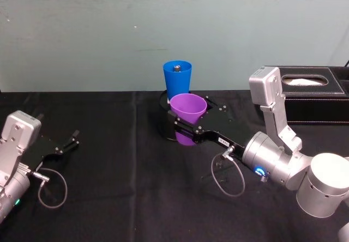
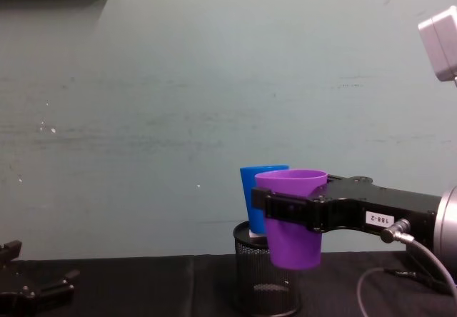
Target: Pick up one cup with a gripper and tap it against the other cup.
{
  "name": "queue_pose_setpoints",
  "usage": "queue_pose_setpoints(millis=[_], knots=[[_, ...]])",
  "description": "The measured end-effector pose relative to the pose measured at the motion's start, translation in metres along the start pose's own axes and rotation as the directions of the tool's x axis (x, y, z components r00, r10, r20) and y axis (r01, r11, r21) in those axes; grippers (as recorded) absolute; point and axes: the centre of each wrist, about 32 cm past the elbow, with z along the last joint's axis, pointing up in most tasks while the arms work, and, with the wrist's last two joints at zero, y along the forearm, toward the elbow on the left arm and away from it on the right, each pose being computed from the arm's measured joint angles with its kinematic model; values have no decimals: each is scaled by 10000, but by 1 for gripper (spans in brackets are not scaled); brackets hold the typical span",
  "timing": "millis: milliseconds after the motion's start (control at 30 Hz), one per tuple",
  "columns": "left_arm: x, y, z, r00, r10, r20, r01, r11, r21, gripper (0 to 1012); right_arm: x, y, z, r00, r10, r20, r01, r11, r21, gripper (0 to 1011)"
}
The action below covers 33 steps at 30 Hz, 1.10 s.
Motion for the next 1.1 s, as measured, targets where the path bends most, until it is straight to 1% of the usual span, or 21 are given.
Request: queue_pose_setpoints(millis=[1100], knots=[[0, 0, 0, 10000, 0, 0, 0, 10000, 0, 1000, 0, 0, 0, 10000, 0, 1, 0, 10000, 1, 746]])
